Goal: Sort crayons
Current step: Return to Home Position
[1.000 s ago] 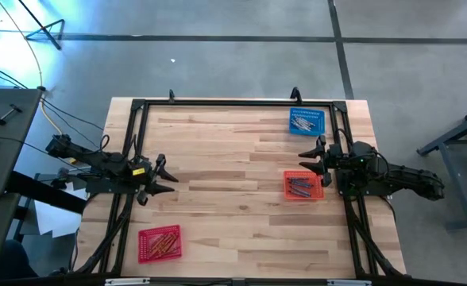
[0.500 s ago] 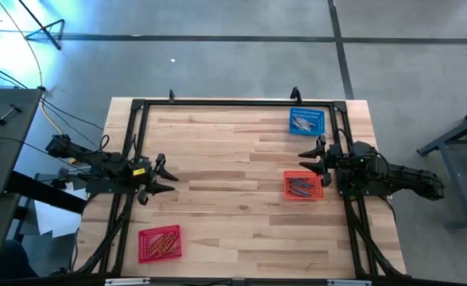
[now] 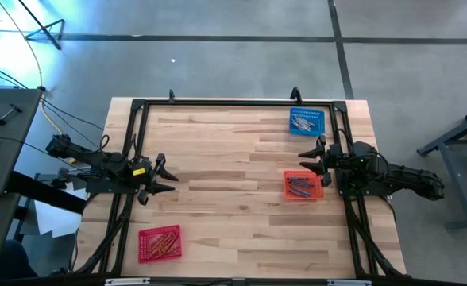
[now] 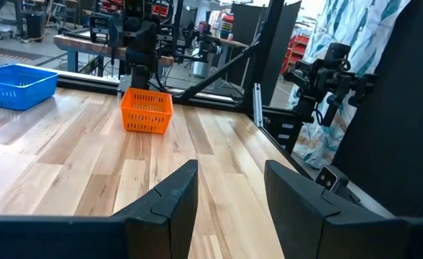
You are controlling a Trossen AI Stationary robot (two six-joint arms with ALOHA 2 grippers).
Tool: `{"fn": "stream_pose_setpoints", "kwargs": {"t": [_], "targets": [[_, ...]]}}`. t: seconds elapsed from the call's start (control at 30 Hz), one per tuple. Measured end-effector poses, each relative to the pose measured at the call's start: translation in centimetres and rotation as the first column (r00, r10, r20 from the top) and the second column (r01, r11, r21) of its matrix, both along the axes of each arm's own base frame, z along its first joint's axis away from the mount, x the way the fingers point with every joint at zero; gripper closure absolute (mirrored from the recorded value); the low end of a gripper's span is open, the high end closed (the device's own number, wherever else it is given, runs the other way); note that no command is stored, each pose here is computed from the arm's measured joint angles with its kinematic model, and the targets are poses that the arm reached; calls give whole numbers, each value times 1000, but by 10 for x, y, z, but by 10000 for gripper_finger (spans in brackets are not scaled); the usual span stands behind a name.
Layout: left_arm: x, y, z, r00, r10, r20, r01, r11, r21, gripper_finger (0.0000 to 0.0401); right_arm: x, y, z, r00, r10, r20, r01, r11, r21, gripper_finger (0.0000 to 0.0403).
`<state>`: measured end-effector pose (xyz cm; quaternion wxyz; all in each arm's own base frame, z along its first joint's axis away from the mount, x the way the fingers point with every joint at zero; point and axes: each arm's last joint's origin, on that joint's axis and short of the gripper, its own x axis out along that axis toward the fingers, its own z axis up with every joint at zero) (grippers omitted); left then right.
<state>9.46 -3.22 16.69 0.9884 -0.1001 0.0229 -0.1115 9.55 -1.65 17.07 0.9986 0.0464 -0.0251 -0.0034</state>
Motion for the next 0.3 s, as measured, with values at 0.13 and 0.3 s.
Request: {"fn": "stream_pose_setpoints", "kwargs": {"t": [0.13,0.3], "targets": [[0,0,0,1000,0,0,0,1000,0,254,0,0,0,1000,0,0,0,1000,0,265],[0,0,0,1000,0,-3,0,1000,-14,254,0,0,0,1000,0,0,0,1000,0,265]]}}
